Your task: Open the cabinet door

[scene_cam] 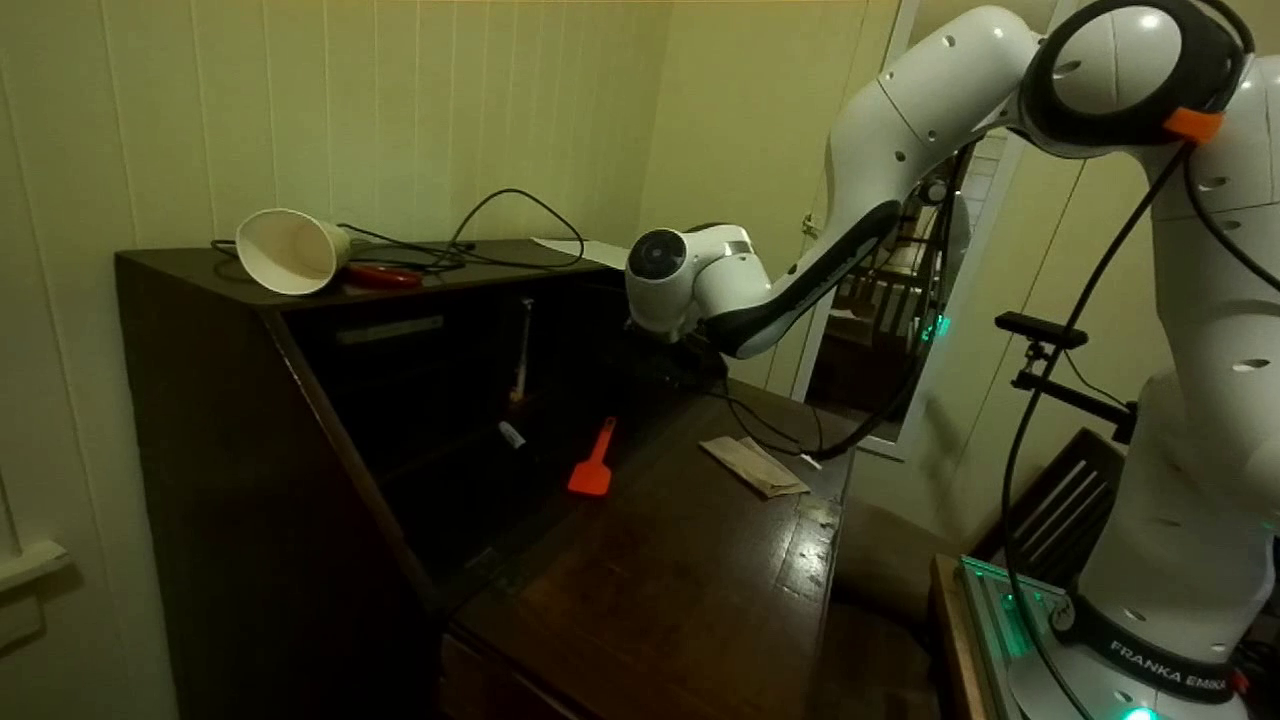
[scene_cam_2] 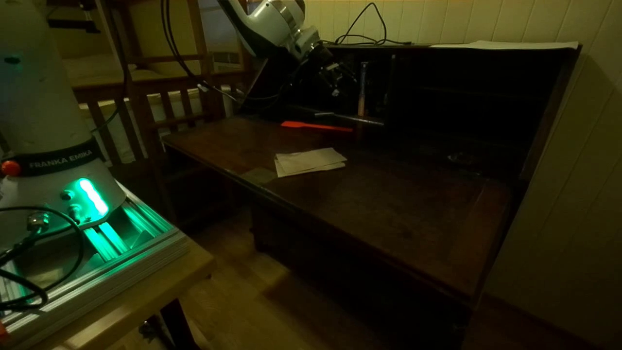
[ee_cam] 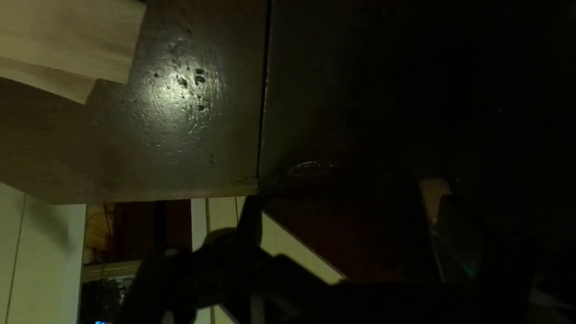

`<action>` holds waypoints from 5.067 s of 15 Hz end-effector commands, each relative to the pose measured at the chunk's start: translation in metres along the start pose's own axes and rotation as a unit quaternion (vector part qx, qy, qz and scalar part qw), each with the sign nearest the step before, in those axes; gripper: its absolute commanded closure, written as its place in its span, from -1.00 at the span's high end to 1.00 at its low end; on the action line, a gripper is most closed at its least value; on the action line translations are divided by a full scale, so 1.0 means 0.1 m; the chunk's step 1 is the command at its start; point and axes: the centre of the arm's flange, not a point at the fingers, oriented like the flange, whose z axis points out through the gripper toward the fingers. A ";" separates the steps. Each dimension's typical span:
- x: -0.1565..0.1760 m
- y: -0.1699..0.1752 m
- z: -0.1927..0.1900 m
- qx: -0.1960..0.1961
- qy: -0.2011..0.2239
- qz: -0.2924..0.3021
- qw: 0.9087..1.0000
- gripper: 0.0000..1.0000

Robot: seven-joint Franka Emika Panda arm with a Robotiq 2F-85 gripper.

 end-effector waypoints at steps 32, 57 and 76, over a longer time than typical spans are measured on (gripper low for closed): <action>0.14 -0.24 0.12 0.411 0.125 -0.325 0.843 1.00; -0.02 0.15 0.01 0.382 -0.008 -0.501 0.777 1.00; 0.34 -0.52 0.17 0.410 0.070 -0.461 0.784 1.00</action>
